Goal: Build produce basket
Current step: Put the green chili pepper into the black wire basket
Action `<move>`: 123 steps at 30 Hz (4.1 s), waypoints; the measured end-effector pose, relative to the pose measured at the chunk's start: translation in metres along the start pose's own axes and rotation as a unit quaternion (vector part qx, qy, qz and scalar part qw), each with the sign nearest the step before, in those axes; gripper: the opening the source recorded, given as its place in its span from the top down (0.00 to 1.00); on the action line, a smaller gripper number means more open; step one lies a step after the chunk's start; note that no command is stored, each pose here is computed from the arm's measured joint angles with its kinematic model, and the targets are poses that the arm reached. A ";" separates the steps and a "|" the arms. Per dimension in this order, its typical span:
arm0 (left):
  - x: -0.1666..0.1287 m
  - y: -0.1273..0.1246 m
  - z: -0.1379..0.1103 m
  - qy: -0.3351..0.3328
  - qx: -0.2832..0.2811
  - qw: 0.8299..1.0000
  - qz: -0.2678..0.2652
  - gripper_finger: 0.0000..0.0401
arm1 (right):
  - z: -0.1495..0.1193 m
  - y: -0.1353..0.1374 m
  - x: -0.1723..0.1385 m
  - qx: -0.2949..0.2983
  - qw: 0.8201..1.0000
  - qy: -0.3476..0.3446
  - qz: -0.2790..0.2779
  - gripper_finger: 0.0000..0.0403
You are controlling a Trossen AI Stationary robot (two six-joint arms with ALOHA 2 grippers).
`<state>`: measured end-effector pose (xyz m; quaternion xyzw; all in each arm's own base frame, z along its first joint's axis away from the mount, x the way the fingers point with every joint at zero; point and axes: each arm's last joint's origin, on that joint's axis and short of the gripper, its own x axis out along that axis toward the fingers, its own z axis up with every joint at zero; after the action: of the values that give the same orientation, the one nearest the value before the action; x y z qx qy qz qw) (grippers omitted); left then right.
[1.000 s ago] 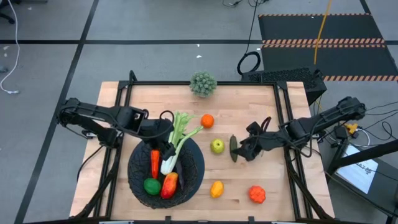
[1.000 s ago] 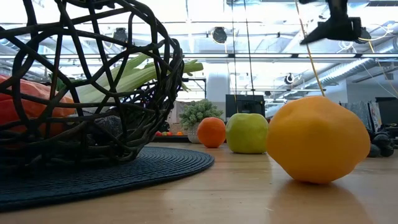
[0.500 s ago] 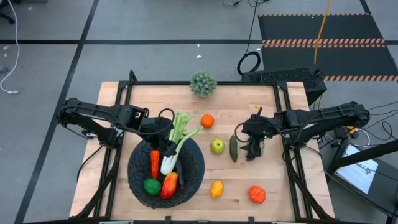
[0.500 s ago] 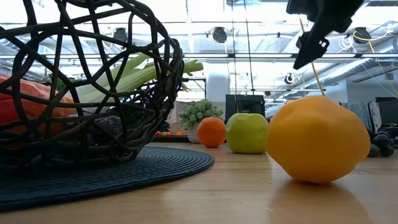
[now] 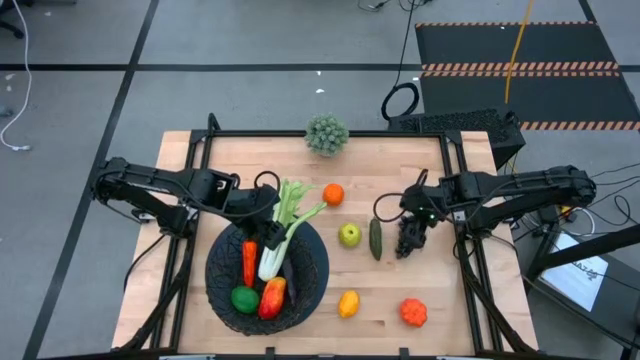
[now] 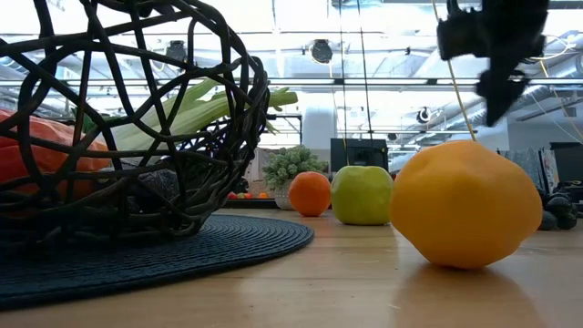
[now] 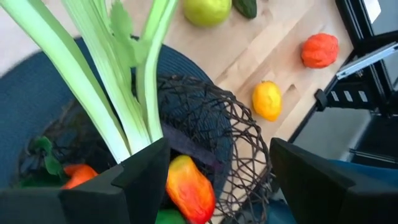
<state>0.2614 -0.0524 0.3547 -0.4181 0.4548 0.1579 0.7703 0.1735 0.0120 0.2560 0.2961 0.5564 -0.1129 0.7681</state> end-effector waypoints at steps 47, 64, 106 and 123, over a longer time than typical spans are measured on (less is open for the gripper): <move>0.000 -0.004 -0.009 -0.013 0.032 0.999 0.008 0.32 | 0.063 -0.005 0.109 0.193 0.979 0.063 -0.037 0.23; 0.000 -0.004 -0.007 -0.037 0.073 0.996 0.023 0.32 | 0.045 -0.024 0.130 0.229 0.971 0.059 -0.040 0.50; 0.000 -0.006 -0.007 -0.053 0.105 0.993 0.018 0.32 | 0.052 0.057 -0.007 0.263 0.836 -0.306 0.372 0.67; 0.000 -0.013 -0.001 -0.079 -0.002 0.997 -0.022 0.32 | 0.084 0.054 -0.124 0.069 0.783 -0.380 0.488 0.67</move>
<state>0.2682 -0.0609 0.3610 -0.4159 0.3829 0.1742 0.8063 0.2226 -0.0134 0.4052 0.5133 -0.0088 0.1355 0.8474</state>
